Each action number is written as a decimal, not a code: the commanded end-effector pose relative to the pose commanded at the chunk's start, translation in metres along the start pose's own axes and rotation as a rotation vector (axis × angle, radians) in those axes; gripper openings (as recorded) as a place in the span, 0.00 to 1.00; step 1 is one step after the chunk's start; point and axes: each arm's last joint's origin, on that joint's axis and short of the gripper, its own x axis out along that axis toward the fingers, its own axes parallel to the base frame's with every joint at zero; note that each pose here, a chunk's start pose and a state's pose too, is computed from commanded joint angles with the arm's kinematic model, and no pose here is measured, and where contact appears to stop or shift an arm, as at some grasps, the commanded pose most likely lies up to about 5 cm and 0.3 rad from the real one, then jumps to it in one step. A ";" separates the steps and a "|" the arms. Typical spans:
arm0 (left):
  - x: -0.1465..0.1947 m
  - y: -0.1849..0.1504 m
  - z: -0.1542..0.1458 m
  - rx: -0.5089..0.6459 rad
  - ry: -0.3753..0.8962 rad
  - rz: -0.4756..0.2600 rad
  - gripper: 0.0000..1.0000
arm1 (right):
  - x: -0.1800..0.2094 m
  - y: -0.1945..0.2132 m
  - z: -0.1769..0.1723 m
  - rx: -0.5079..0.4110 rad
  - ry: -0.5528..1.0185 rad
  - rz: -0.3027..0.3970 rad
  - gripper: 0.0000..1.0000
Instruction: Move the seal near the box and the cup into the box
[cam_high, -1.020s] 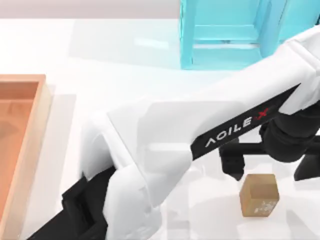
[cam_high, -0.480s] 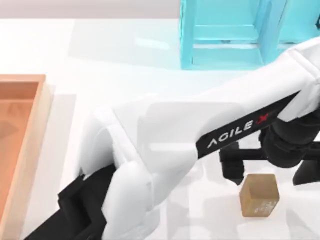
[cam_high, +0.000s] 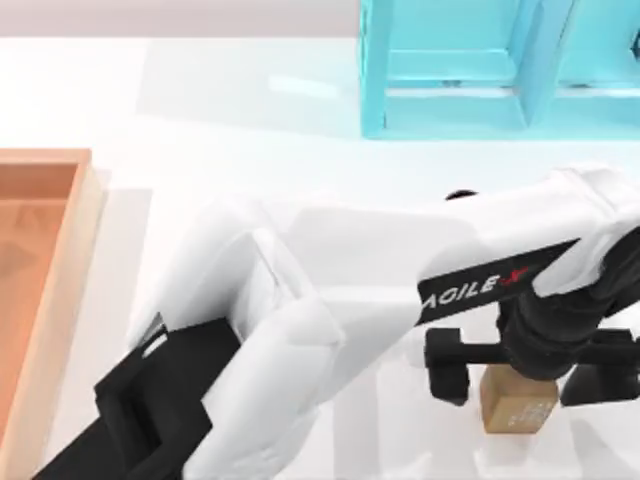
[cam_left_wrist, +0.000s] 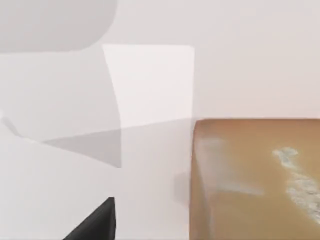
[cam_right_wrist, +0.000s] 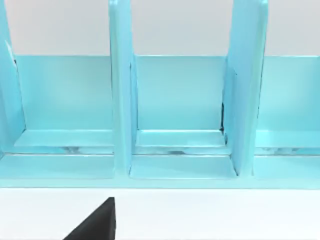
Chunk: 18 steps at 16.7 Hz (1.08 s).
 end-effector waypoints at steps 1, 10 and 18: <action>0.002 0.000 0.000 0.000 0.000 -0.001 1.00 | 0.000 0.000 0.000 0.000 0.000 0.000 1.00; 0.002 0.000 0.000 0.000 0.000 -0.001 0.62 | 0.000 0.000 0.000 0.000 0.000 0.000 1.00; 0.002 0.000 0.000 0.000 0.000 -0.001 0.02 | 0.000 0.000 0.000 0.000 0.000 0.000 1.00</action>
